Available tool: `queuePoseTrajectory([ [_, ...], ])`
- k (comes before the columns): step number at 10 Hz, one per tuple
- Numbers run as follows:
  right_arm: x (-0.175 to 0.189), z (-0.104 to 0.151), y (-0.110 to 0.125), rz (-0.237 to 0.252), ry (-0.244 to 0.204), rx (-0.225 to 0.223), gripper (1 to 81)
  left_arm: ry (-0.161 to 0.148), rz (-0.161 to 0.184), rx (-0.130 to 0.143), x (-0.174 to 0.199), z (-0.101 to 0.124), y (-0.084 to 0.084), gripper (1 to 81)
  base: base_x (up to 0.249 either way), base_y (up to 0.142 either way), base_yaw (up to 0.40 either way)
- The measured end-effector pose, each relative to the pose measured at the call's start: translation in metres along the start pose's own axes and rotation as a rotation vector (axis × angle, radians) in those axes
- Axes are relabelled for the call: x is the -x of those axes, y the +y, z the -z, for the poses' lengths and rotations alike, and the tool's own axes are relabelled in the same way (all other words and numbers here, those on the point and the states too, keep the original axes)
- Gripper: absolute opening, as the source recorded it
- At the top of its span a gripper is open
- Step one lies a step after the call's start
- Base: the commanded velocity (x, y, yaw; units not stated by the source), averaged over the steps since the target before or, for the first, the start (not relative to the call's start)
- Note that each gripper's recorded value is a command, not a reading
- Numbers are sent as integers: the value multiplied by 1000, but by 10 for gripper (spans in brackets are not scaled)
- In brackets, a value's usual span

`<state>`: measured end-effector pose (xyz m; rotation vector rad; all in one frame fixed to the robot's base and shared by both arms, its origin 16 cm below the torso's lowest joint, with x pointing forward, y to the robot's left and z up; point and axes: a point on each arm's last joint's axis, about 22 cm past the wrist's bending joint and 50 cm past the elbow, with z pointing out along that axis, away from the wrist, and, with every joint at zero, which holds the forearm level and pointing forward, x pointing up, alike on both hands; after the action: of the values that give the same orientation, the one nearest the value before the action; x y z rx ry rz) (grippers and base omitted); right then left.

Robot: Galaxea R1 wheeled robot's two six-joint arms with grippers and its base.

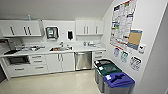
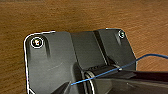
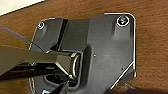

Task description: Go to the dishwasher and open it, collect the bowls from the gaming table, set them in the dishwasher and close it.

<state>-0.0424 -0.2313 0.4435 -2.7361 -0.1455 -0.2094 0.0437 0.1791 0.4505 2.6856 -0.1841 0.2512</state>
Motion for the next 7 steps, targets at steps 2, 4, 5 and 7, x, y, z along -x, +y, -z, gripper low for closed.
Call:
queuePoseTrajectory([
  [2, -2, -5, -14, -1, 3, -18, 811, 0, 0, -1, 0, 0, -1, 811, 113, 0, 0],
  [4, -2, -4, -10, -1, 3, -14, 811, 0, 0, -1, 0, 0, -1, 811, 108, 0, 0],
  [5, -1, -3, -8, 0, 2, -10, 811, -1, 1, -1, 2, 0, -1, 811, 101, 0, 0],
  [7, -2, -4, -10, -1, 2, -13, 811, -4, 2, -1, 4, 0, 0, 811, 98, 0, 0],
])
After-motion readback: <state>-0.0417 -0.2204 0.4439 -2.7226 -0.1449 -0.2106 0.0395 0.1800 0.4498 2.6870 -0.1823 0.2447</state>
